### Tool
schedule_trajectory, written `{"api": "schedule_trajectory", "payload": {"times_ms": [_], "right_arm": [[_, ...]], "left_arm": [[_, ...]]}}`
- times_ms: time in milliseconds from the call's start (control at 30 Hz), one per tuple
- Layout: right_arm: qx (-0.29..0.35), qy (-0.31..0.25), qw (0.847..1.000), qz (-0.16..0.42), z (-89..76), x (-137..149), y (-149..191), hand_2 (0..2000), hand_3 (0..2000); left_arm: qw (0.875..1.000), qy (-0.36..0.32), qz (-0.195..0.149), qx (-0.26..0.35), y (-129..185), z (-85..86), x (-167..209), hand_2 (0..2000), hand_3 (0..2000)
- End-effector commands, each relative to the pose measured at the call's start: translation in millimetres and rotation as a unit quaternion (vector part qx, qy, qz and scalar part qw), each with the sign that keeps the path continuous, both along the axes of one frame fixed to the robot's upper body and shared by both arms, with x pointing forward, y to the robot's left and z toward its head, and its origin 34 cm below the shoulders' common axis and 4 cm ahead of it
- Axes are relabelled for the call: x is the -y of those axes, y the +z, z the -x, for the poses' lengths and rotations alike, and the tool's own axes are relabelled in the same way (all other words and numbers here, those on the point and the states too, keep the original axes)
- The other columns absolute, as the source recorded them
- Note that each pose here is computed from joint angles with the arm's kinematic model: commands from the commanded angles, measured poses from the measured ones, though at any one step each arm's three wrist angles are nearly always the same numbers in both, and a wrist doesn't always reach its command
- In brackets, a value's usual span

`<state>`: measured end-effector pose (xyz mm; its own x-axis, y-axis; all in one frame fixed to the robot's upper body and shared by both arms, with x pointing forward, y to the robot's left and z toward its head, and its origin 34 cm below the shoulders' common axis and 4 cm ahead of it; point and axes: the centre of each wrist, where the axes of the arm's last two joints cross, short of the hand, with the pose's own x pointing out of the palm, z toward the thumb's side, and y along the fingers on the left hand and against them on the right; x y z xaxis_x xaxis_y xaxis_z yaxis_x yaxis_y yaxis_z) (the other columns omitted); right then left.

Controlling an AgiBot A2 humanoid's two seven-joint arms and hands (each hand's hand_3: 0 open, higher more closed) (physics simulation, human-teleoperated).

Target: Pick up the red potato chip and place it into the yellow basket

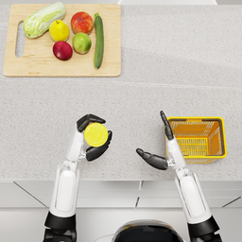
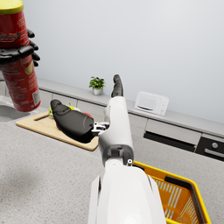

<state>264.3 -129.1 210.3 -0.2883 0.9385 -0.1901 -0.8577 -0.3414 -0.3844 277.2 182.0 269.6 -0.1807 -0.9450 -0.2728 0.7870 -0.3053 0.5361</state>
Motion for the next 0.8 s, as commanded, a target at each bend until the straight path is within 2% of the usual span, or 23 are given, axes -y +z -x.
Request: {"api": "schedule_trajectory", "payload": {"times_ms": [33, 133, 367, 567, 600, 633, 700, 767, 800], "right_arm": [[0.01, 0.019, 1.0, -0.006, -4.4, -15, 8, 0, 0], [0.014, 0.028, 0.999, -0.01, -6.3, -23, 12, 0, 0], [0.028, 0.043, 0.998, -0.025, -11.4, -37, 26, 0, 0], [0.042, 0.082, 0.996, -0.012, -11.6, -41, 36, 0, 0], [0.044, 0.082, 0.996, -0.01, -11.7, -39, 37, 1361, 327], [0.042, 0.117, 0.992, 0.013, -12.7, -38, 36, 2000, 653], [0.042, 0.153, 0.987, 0.036, -13.7, -37, 36, 2000, 1307], [0.04, 0.154, 0.986, 0.039, -14.6, -38, 35, 2000, 1960], [0.04, 0.154, 0.986, 0.039, -14.7, -37, 35, 2000, 2000]], "left_arm": [[0.997, -0.069, 0.007, 0.041, 25, 1.3, 44, 2000, 2000], [0.994, -0.104, 0.007, 0.042, 27, 2.9, 66, 2000, 2000], [0.985, -0.169, -0.02, 0.028, 15, 17.2, 102, 2000, 2000], [0.983, -0.18, -0.026, 0.026, 11, 24.6, 114, 2000, 2000], [0.984, -0.174, -0.025, 0.028, 12, 23.5, 112, 2000, 2000], [0.985, -0.167, -0.025, 0.028, 12, 21.4, 109, 2000, 2000], [0.985, -0.165, -0.026, 0.033, 13, 21.3, 107, 2000, 2000], [0.985, -0.167, -0.027, 0.039, 14, 24.2, 106, 2000, 2000], [0.984, -0.169, -0.03, 0.038, 13, 25.3, 106, 639, 1673]]}}
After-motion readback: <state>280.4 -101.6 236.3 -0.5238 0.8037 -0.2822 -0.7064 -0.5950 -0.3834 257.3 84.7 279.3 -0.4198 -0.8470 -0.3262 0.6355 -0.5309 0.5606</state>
